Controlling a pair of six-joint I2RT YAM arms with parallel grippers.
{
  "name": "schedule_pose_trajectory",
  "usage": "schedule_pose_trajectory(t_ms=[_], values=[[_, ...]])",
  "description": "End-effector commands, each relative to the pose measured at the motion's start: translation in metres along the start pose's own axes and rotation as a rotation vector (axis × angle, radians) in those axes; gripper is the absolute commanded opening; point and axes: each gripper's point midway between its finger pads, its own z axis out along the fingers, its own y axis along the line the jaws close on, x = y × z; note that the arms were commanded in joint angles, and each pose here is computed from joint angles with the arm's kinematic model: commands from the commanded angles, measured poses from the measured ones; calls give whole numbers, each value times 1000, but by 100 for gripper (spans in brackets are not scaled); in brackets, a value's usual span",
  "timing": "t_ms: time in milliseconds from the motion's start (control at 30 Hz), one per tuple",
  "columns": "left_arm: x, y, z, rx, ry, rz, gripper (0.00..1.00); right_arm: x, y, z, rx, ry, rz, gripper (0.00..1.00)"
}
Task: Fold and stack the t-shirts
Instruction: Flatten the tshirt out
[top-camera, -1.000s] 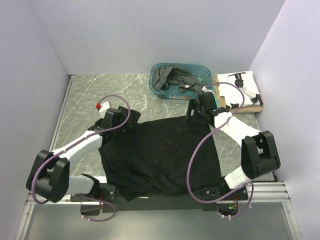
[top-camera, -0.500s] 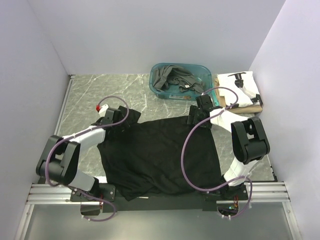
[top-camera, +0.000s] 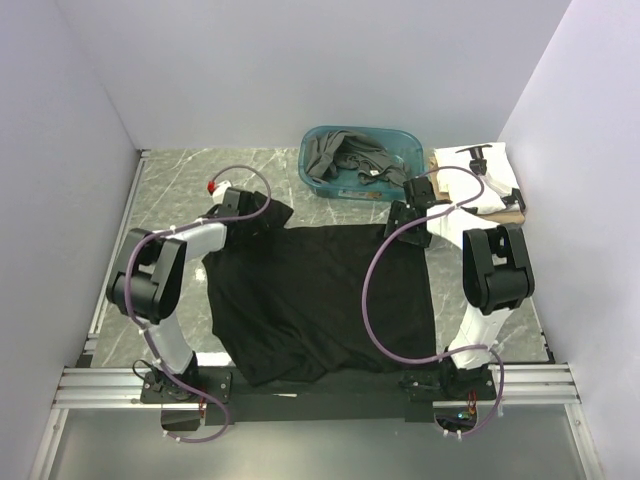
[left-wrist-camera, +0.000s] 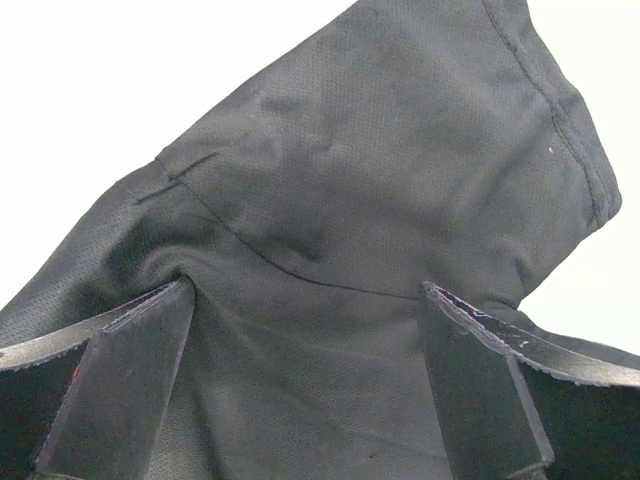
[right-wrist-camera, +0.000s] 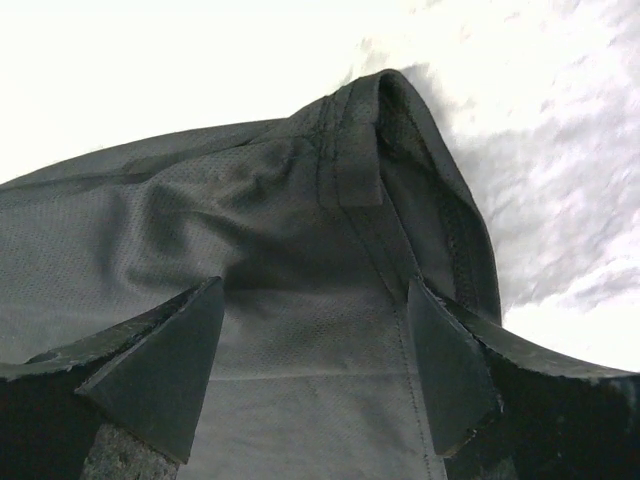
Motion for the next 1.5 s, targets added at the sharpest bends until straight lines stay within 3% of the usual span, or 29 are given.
schedule_pose_trajectory(t_ms=[0, 300, 667, 800, 1033, 1133, 1300, 1433, 1467], values=[[-8, -8, 14, 27, 23, 3, 99, -16, -1, 5, -15, 0, 0, 80], [-49, -39, 37, 133, -17, 46, 99, -53, -19, 13, 65, -35, 6, 81], [-66, -62, 57, 185, -3, 103, 99, -72, -17, 12, 38, -82, 38, 81], [-90, -82, 41, 261, -53, 93, 99, -78, -11, -1, 7, -111, 43, 81], [-128, -96, -26, 341, -130, 36, 99, -81, -12, -53, -14, -215, 62, 82], [-105, -83, -54, 309, -81, -1, 99, -67, -9, -72, -43, -253, 79, 82], [11, -56, -100, 266, 53, 48, 100, -25, 6, -87, -96, -259, 56, 83], [72, -33, -159, 250, 97, 7, 99, -10, 14, -97, -124, -264, 43, 83], [98, -10, -164, 194, 154, 23, 99, -9, 15, -99, -130, -267, 38, 83]])
